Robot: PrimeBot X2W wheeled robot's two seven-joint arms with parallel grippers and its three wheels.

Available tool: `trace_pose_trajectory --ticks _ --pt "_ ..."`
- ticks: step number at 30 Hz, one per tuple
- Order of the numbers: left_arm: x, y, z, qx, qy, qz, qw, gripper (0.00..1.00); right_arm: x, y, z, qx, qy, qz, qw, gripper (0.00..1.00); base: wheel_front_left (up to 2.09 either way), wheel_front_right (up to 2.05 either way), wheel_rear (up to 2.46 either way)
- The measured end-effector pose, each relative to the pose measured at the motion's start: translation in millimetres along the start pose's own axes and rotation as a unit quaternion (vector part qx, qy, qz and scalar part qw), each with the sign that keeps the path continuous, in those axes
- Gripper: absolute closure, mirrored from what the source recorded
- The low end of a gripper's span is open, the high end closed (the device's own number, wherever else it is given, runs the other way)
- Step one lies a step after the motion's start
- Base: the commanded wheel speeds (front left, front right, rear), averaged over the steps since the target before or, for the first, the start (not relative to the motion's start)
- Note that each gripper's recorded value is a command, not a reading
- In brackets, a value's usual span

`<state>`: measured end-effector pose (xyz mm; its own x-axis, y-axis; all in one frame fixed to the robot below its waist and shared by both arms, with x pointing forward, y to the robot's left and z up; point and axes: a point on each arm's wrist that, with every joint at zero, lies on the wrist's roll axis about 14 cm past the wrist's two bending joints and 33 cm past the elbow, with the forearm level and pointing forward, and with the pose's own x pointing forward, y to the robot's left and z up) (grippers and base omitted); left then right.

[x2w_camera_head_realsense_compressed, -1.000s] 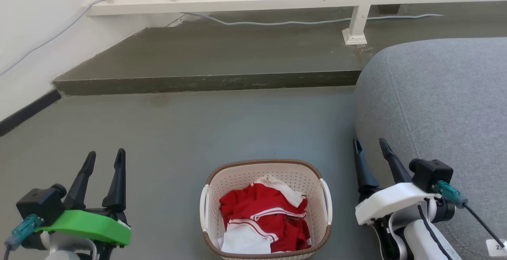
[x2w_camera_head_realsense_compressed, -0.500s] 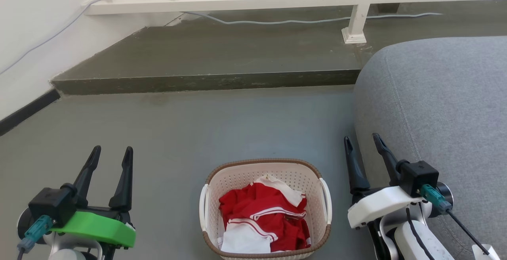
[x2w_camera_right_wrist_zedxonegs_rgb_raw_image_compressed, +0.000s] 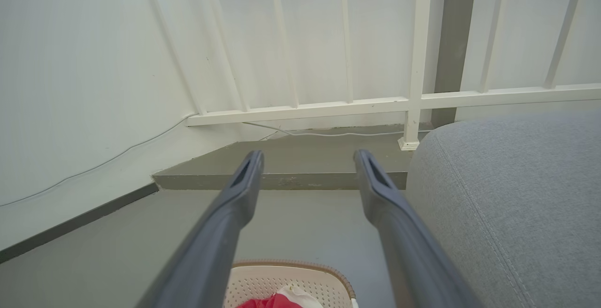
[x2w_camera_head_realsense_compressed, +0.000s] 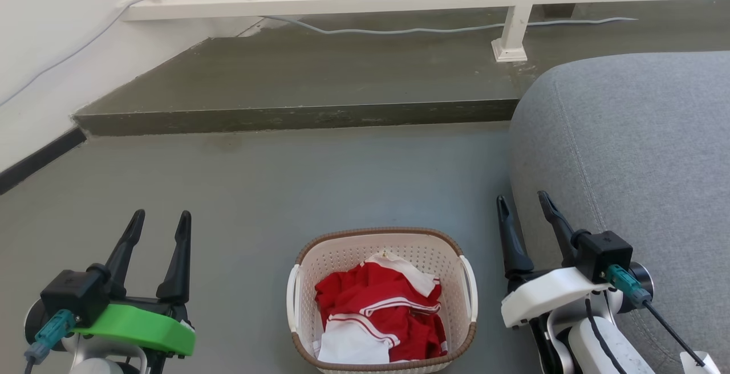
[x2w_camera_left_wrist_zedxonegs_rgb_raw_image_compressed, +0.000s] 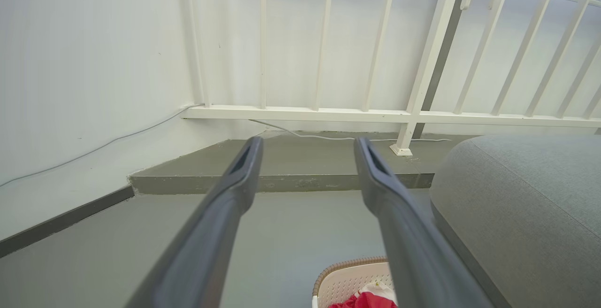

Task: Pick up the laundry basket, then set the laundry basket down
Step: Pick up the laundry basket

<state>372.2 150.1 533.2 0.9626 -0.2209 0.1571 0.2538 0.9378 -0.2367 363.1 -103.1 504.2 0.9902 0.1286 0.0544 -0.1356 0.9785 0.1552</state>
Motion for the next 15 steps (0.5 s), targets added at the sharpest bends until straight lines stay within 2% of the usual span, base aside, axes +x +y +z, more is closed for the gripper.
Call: trace_pose_trajectory --ticks 15 --pt "4.6 1.6 -6.0 -0.002 0.008 0.000 1.000 0.00 1.3 -6.5 -6.2 0.001 0.009 -0.010 1.000 0.00 0.00 0.00 0.00"
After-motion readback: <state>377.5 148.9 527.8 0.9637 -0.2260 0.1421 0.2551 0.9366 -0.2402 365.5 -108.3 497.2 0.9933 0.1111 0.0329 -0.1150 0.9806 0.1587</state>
